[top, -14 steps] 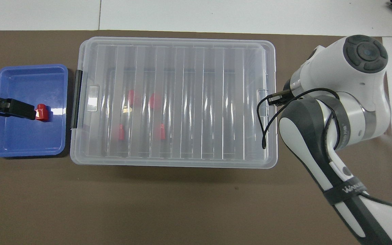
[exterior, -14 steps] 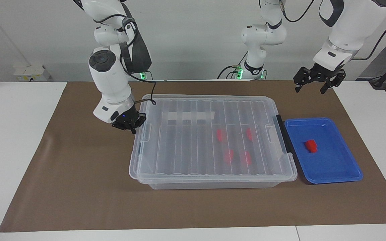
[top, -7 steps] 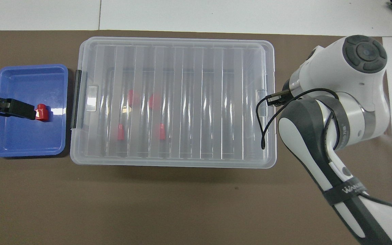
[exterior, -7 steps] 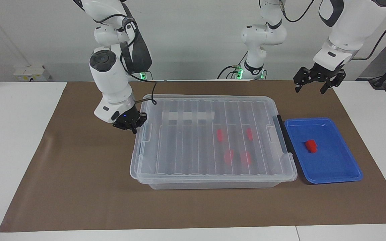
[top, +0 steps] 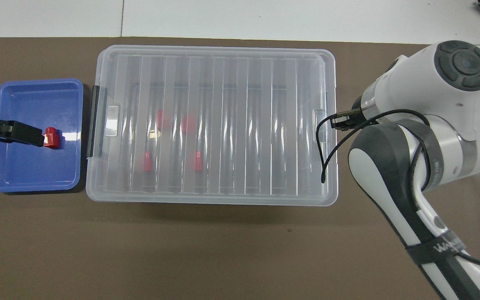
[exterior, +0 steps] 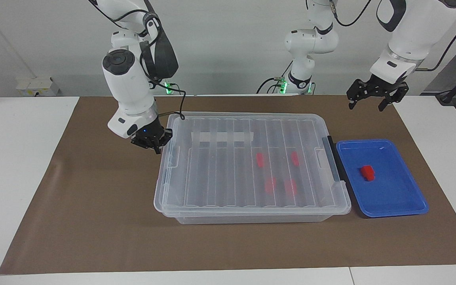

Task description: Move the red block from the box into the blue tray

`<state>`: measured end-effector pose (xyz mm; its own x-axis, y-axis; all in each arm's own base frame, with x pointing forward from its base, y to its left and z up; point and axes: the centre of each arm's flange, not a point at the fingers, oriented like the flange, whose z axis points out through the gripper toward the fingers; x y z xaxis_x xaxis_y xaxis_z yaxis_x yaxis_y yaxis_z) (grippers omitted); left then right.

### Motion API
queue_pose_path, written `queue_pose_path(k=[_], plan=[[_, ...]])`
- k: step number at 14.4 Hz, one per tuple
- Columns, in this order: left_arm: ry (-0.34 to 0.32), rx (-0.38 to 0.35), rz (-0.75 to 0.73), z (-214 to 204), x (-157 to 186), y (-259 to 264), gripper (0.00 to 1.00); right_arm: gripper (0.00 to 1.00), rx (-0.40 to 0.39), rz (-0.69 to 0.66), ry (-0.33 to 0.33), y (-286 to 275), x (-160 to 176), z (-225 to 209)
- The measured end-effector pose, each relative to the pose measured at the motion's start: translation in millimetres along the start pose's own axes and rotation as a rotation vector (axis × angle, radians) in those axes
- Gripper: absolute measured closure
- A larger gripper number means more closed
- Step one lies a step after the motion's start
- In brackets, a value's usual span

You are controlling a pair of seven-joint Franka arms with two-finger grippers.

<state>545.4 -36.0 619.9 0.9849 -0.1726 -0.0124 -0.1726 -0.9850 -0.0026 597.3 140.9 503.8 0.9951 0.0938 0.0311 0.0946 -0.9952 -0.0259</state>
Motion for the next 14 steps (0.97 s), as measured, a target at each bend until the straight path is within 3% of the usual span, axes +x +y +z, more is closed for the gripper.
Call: queue_pose_path(k=[8,14], plan=[[0.0,0.0,0.0,0.0,0.0,0.0,0.0,0.99,-0.044,0.181,0.045,50.1,-10.9,-41.4],[0.0,0.0,0.0,0.0,0.0,0.0,0.0,0.37,-0.067,0.264,0.088,87.0,-36.6,-95.9]])
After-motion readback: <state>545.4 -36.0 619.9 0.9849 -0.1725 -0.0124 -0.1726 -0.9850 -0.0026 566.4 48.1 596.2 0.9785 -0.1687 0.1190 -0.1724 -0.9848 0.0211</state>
